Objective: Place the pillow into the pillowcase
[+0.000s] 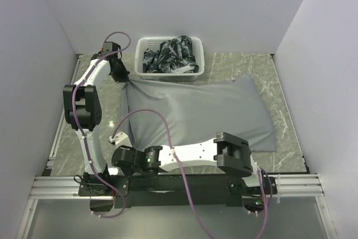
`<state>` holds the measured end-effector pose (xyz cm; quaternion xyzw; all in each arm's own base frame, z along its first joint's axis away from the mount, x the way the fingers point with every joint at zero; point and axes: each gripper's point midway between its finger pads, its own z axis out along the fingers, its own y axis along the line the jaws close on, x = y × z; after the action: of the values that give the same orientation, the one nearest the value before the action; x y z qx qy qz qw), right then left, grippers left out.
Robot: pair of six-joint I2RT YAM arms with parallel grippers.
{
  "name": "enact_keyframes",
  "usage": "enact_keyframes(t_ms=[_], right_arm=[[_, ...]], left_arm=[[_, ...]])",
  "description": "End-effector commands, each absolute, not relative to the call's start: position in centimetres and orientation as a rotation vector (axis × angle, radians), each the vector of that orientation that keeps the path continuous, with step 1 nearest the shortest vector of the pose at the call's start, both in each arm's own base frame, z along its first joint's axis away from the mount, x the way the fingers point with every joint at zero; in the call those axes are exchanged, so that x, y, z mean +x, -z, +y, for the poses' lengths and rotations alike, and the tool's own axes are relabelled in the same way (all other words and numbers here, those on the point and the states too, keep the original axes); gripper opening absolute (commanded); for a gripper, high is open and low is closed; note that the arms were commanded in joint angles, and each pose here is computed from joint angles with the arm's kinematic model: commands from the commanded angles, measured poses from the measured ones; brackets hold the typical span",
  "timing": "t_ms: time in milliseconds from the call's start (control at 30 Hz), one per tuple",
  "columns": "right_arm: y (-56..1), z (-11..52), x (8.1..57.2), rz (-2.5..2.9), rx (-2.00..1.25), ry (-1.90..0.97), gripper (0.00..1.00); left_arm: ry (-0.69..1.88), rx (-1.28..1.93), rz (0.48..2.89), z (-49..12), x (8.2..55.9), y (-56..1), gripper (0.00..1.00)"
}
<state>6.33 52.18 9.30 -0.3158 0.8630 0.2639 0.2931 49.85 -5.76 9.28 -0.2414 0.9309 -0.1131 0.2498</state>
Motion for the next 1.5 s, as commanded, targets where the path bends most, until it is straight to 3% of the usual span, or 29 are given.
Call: enact_keyframes(t_ms=[0,100,300,333,400,433,500,533,700,733,1000,1200,1467], right_arm=[[-10.2,55.3,5.3,2.283,-0.949,-0.875,0.00],[-10.3,56.8,5.4,2.273,-0.981,-0.911,0.00],[-11.8,57.5,5.7,2.231,-1.004,-0.934,0.04],[-12.2,57.4,5.9,2.219,-1.004,-0.933,0.13],[-13.4,57.0,5.9,2.189,-1.008,-0.947,0.21],[-13.9,57.0,5.9,2.178,-1.007,-0.956,0.33],[-14.9,56.8,5.7,2.158,-1.023,-0.980,0.44],[-15.2,56.7,5.9,2.154,-1.024,-0.978,0.58],[-18.7,53.8,7.0,2.121,-0.956,-0.943,0.92],[-19.4,53.0,7.8,2.122,-0.923,-0.939,0.99],[-25.1,40.5,15.2,2.112,-0.526,-0.905,1.00],[-25.8,28.6,19.8,2.055,-0.162,-0.727,1.00],[-23.2,19.4,19.7,2.006,0.089,-0.600,1.00]], left_arm=[[0.288,-0.647,2.373,-3.7,53.2,-12.5,0.01],[0.274,-0.685,2.351,-3.0,53.3,-12.5,0.02],[0.234,-0.788,2.291,-0.6,52.8,-13.8,0.21],[0.214,-0.816,2.269,0.3,52.7,-14.0,0.32],[0.215,-0.849,2.218,1.0,52.4,-15.6,0.47],[0.199,-0.876,2.203,1.8,52.1,-15.9,0.55],[0.181,-0.912,2.152,2.7,51.7,-17.3,0.65],[0.171,-0.927,2.138,3.1,51.5,-17.7,0.77],[0.197,-0.894,2.043,3.2,50.3,-22.5,0.99],[0.215,-0.883,2.035,2.9,50.0,-23.0,0.99],[0.320,-0.668,1.981,-5.1,44.7,-29.0,0.99],[0.482,-0.443,2.017,-14.4,37.1,-27.8,0.99],[0.528,-0.326,2.066,-16.8,29.6,-23.2,0.99]])
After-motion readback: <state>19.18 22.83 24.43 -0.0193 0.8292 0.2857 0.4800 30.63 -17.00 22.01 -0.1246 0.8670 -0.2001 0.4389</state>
